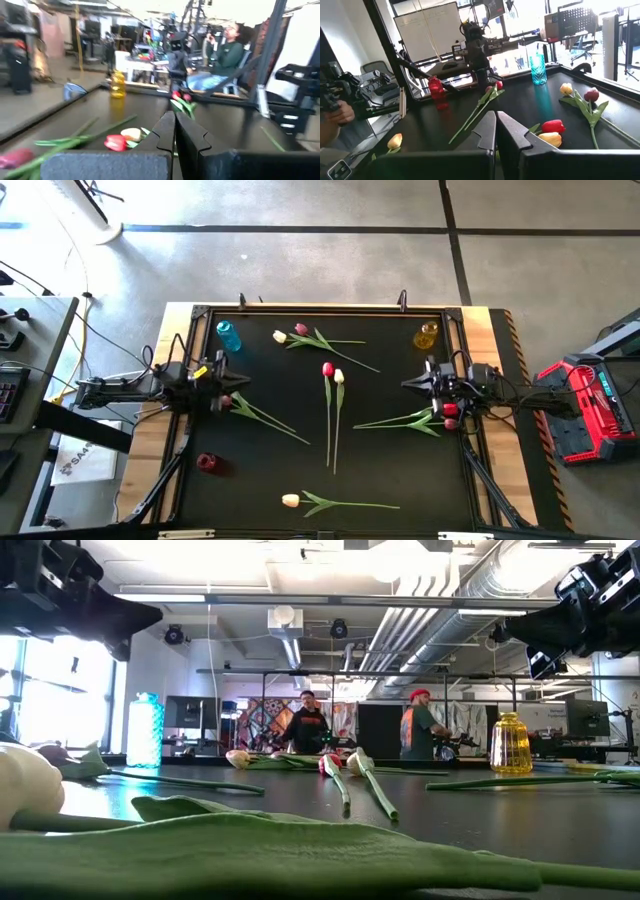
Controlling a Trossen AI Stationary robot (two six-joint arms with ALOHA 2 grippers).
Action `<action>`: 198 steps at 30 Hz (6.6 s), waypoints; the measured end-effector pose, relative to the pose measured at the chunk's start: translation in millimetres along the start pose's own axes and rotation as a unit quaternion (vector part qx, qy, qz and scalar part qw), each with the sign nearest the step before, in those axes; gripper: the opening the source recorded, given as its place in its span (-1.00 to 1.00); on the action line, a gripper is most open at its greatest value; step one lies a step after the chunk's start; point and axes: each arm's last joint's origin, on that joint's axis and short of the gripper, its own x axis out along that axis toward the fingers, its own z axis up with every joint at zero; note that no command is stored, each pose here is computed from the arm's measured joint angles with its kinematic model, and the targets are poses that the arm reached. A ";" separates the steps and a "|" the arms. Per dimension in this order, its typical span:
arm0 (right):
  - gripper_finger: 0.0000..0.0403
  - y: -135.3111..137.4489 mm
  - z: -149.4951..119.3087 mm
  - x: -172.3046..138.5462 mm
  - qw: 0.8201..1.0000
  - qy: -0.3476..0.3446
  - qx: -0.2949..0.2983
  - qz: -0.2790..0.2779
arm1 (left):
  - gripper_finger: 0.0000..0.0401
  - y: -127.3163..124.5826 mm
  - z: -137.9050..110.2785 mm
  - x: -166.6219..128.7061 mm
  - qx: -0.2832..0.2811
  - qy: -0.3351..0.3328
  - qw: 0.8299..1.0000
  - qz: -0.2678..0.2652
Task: Sort flowers into vase by color
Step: Put the right red tulip into the yellow vase
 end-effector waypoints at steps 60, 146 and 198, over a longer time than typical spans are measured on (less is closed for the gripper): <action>-0.82 27.3 15.0 106.9 0.696 0.662 0.083 -0.265 | -0.42 0.1 -15.4 31.2 -0.037 0.067 0.994 0.072; -1.00 27.8 46.5 177.7 0.840 0.384 0.364 -0.123 | -0.16 -60.5 -12.9 263.2 0.546 0.252 0.798 0.043; -0.35 104.3 141.3 123.1 0.900 0.214 -0.117 -0.360 | -1.00 24.0 -3.5 276.8 0.061 0.181 0.982 0.005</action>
